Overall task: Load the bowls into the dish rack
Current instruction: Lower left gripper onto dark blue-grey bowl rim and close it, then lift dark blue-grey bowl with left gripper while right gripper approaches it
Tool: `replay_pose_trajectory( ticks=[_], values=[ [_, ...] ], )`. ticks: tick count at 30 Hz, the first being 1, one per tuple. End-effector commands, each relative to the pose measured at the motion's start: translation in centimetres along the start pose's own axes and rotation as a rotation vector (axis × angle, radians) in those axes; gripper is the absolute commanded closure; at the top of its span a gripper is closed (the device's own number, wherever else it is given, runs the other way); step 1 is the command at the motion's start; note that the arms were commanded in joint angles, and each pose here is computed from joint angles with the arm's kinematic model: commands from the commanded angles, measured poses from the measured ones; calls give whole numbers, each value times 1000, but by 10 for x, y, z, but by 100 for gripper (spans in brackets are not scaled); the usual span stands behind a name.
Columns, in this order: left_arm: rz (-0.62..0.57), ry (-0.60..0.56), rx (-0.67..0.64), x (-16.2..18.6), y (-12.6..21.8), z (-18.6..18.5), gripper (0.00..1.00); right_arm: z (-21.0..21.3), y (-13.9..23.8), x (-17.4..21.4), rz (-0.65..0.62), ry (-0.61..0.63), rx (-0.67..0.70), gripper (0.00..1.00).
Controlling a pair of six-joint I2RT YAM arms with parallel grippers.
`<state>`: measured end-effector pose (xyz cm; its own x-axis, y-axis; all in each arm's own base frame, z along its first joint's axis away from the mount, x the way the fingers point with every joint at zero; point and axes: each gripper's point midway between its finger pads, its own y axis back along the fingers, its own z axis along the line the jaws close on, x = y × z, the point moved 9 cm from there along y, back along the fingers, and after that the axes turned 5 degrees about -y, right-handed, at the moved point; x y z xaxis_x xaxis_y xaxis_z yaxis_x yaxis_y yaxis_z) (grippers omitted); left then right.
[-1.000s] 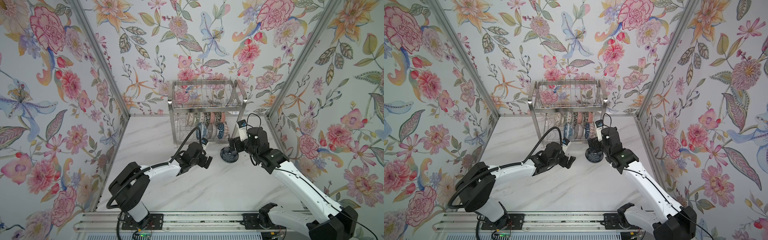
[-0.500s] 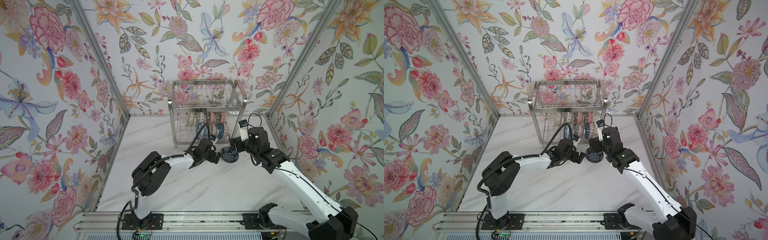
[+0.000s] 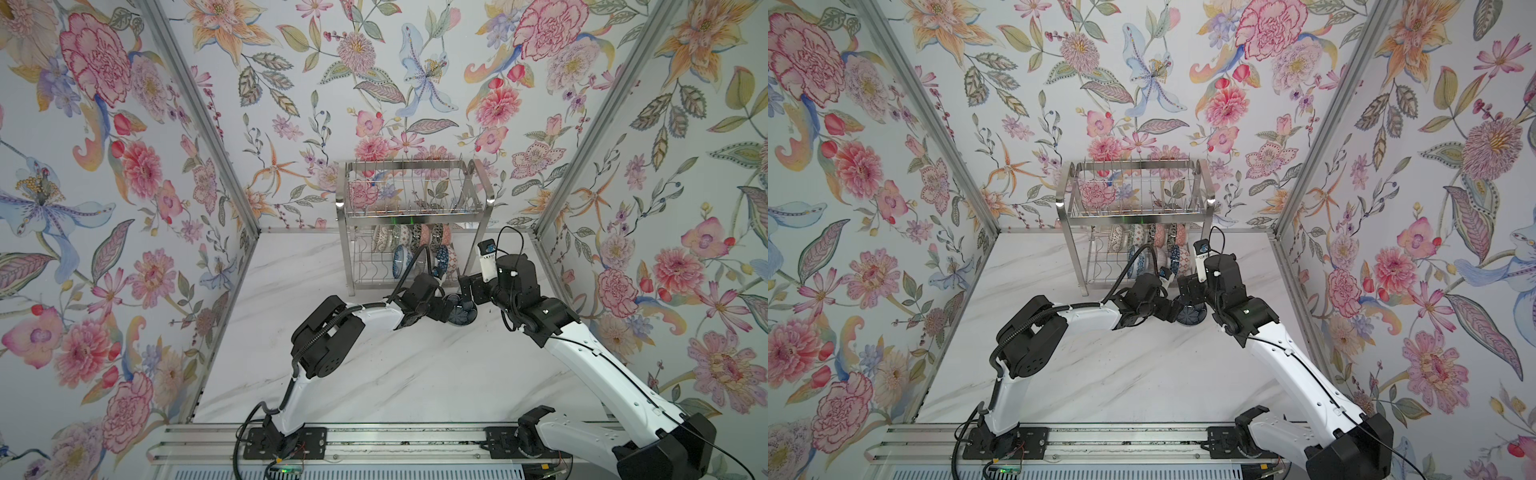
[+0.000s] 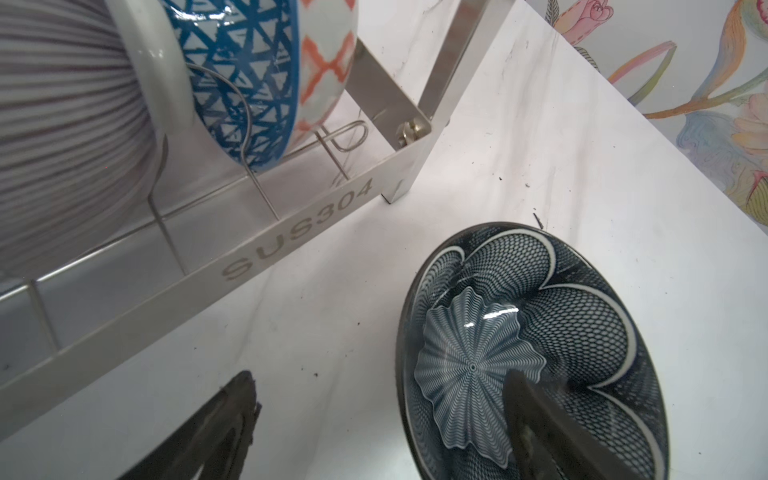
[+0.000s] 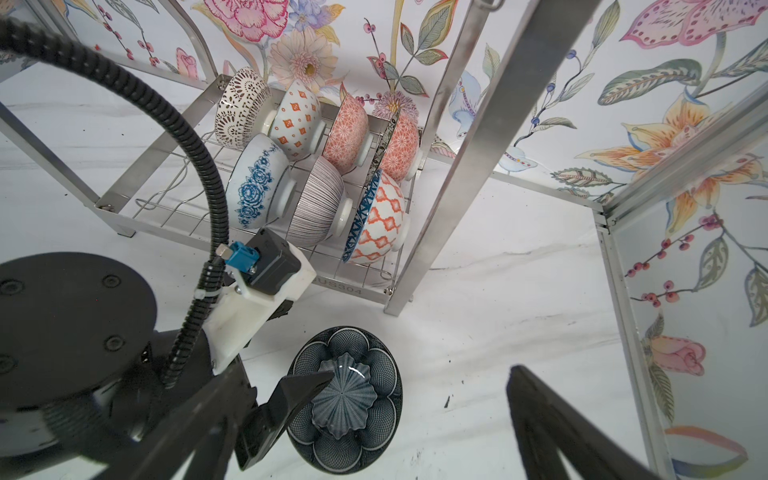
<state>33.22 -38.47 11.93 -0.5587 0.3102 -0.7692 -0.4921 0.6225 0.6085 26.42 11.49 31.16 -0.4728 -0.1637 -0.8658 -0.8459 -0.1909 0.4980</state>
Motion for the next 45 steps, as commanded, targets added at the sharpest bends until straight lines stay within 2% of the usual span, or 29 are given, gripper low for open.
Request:
replay_pose_trajectory(
  ticks=[1,17,19,22,27,30,39,45],
  values=[
    [23,7,40,3,-9,-9,11,-2,3,2,-11,-25,-1,1],
    [58,13,96,6,-24,-15,49,-5,3,4,-15,-34,2,1],
    [58,12,99,5,-24,-15,62,-5,4,4,-15,-34,1,1],
    [61,3,100,5,-24,-15,75,-6,3,4,-14,-36,3,1],
    [61,-7,101,3,-22,-15,88,-6,5,3,-19,-38,2,1],
    [58,-15,100,3,-19,-15,100,-6,7,3,-25,-39,4,1],
    [30,-38,95,-2,-2,-16,100,-8,14,1,-37,-45,11,1],
    [-43,-41,59,-7,37,-13,100,-9,20,1,-42,-57,8,1]
  ],
)
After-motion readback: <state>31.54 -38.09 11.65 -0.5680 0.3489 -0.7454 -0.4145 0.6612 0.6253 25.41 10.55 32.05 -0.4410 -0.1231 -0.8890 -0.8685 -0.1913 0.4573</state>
